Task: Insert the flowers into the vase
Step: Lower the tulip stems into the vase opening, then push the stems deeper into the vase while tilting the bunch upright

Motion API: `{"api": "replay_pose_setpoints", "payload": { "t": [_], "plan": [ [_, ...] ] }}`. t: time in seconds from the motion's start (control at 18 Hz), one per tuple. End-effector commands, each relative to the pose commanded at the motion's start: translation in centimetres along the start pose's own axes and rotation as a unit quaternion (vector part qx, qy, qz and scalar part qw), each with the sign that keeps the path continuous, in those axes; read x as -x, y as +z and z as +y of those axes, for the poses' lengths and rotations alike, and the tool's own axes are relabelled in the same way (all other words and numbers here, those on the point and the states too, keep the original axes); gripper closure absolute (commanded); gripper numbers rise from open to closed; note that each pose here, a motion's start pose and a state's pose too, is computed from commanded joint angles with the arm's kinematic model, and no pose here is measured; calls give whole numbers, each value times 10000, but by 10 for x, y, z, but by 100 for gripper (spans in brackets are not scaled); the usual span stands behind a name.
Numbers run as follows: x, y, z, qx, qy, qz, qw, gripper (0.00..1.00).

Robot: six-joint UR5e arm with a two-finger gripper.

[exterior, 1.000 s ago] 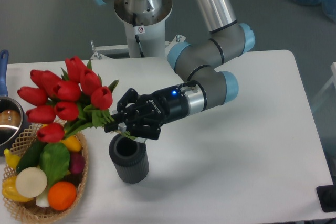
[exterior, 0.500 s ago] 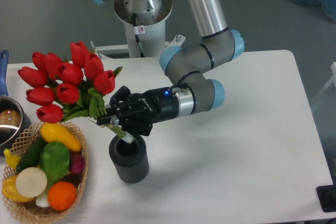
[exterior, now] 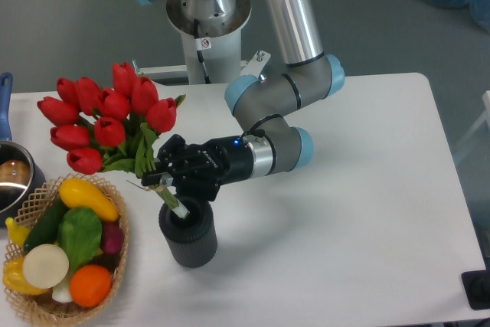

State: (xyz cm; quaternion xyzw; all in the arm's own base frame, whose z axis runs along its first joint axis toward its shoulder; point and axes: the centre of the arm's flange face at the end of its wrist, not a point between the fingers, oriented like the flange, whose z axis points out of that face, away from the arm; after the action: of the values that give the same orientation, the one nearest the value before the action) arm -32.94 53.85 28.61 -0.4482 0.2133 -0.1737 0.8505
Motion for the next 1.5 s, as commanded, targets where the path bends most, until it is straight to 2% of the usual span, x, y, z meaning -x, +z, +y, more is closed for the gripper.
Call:
{"api": "replay_pose_setpoints", "payload": {
  "t": [0.22, 0.5, 1.17, 1.5],
  "plan": [
    [-4, -3, 6, 31, -173, -102, 9998, 90],
    [-11, -8, 10, 50, -173, -167, 9997, 89],
    [-20, -16, 20, 60, 98, -264, 9996, 88],
    [-22, -21, 27, 85, 53, -311, 9995, 85]
  ]
}}
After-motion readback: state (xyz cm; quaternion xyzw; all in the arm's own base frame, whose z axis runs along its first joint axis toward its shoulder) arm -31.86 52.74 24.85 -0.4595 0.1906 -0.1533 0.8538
